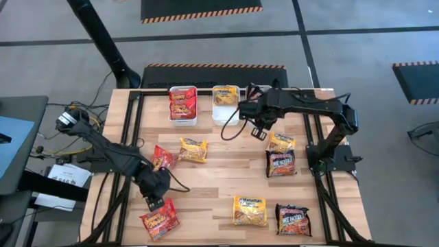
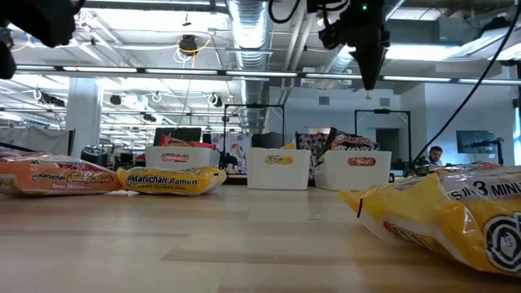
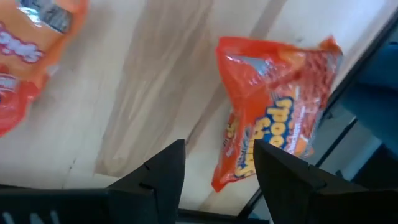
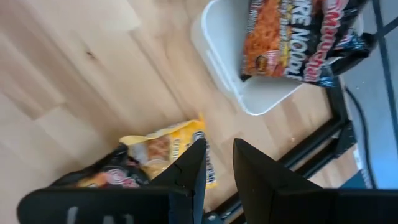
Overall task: Sort Maruchan noodles
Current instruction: Put the orange noodle pack into the left white bin
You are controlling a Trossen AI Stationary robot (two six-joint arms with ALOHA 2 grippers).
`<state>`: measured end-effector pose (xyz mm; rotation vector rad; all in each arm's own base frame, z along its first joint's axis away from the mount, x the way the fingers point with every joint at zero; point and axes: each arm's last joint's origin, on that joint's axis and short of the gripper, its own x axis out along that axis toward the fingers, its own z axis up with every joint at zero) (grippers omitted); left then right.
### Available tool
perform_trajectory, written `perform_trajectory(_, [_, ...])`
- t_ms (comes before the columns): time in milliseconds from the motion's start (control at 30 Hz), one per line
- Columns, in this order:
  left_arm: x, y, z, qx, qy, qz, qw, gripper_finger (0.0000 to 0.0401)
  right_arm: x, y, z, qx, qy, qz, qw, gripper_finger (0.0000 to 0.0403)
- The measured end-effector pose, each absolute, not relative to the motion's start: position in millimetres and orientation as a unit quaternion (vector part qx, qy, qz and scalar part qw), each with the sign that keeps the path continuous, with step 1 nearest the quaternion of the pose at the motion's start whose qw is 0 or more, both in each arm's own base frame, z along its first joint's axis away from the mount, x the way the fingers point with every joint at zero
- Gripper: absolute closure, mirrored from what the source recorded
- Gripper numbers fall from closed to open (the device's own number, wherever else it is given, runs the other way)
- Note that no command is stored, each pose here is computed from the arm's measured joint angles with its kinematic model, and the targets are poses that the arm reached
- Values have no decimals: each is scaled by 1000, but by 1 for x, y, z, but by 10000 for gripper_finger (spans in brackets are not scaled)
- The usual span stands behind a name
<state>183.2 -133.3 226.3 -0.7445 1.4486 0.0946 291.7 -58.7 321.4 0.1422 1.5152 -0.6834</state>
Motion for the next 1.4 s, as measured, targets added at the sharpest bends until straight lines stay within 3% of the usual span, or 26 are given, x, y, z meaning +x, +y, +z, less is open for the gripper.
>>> perform_trajectory(767, [180,-156,228,-309,593,18,743,225,298,5,321,60,650,-294,698,298])
perform_trajectory(1133, [194,-176,188,-278,635,49,719,225,297,11,321,64,646,-296,701,298])
perform_trajectory(1400, [201,-195,167,-282,655,18,701,225,298,12,321,67,644,-299,701,298])
